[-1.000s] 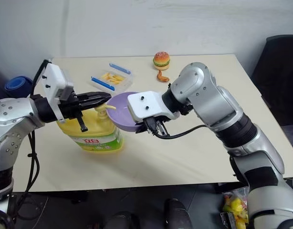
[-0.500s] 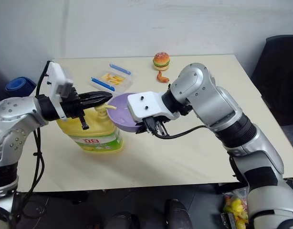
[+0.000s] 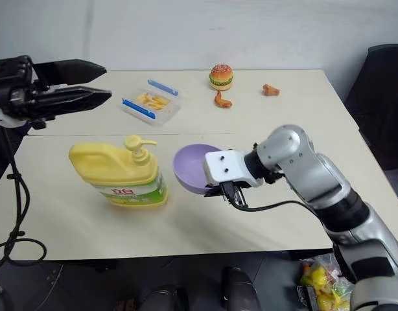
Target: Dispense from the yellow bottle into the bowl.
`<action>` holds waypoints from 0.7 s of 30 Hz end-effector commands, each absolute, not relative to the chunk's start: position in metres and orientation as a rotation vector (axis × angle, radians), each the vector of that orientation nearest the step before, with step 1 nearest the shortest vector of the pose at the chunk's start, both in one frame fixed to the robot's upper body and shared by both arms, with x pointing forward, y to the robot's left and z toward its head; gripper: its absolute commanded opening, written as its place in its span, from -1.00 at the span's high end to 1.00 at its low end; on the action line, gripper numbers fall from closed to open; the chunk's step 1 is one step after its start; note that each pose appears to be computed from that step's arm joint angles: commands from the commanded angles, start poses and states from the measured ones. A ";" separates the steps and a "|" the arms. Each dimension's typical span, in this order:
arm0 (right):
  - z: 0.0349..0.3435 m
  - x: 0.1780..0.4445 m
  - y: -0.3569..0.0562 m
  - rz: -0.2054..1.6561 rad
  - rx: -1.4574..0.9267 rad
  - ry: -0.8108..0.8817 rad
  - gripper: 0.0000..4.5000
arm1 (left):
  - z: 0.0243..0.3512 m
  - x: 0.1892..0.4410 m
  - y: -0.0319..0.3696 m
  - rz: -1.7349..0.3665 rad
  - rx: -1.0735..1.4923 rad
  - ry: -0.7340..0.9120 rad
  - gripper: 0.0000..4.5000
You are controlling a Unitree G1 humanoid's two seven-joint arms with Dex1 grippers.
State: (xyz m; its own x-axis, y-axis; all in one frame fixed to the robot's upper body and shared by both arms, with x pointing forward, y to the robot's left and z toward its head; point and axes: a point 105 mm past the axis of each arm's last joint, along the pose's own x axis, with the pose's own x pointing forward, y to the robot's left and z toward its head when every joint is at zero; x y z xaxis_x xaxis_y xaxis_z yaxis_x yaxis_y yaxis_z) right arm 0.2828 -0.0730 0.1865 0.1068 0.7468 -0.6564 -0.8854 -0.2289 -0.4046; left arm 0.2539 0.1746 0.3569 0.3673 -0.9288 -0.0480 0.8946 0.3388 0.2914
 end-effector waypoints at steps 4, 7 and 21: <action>0.153 0.329 -0.127 1.145 -1.069 0.196 1.00 | 0.357 0.215 0.181 -1.335 0.323 -0.045 -0.99; 0.138 0.342 -0.146 1.056 -1.110 0.223 1.00 | 0.348 0.211 0.180 -1.348 0.341 -0.005 -0.99; 0.161 0.354 -0.181 0.879 -0.768 0.234 -0.07 | 0.310 0.225 0.190 -1.306 0.363 0.090 -1.00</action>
